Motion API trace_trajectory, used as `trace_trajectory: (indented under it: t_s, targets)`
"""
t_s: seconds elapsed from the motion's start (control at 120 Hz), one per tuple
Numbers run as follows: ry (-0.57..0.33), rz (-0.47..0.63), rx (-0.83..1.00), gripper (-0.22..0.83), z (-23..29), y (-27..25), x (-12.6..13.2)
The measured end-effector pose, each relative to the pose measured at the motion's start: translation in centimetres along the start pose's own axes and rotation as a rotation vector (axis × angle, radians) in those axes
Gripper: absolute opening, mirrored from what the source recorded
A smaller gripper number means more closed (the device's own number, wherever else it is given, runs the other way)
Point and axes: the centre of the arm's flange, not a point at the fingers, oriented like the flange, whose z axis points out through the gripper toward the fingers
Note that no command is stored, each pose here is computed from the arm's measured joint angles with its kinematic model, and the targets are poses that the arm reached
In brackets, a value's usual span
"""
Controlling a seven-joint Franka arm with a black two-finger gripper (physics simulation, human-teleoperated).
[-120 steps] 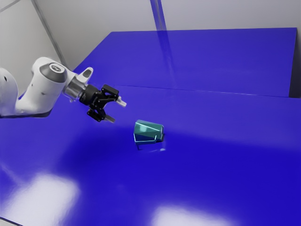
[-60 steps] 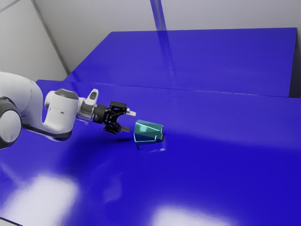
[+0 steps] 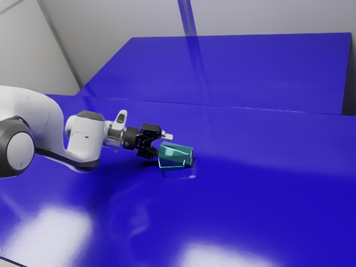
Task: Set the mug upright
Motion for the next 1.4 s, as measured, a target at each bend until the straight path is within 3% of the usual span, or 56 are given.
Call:
trace_trajectory:
  t_s: [0.133,0.308,0.45,0.6,0.825,0.9,1.033,1.15,1.283,1.4]
  targets:
    - [0.001,0.027,-0.003,0.56,0.7,0.2,-0.1]
    - [0.010,0.053,0.005,0.16,0.7,0.2,-0.1]
    - [0.013,0.069,0.008,-0.03,0.8,0.2,-0.1]
    - [0.025,0.083,-0.003,-0.11,0.7,0.8,0.1]
    - [0.085,0.055,-0.101,-0.15,0.9,2.5,0.6]
    - [0.083,0.175,-0.083,-0.15,-1.2,6.5,3.7]
    - [-0.056,0.481,0.146,-0.16,-5.3,14.6,8.4]
    - [-0.260,0.613,0.431,-0.16,-6.0,16.4,8.4]
    - [-0.488,0.643,0.736,-0.16,-4.6,15.2,7.1]
    - [-0.561,0.574,0.897,-0.17,-3.6,12.9,6.5]
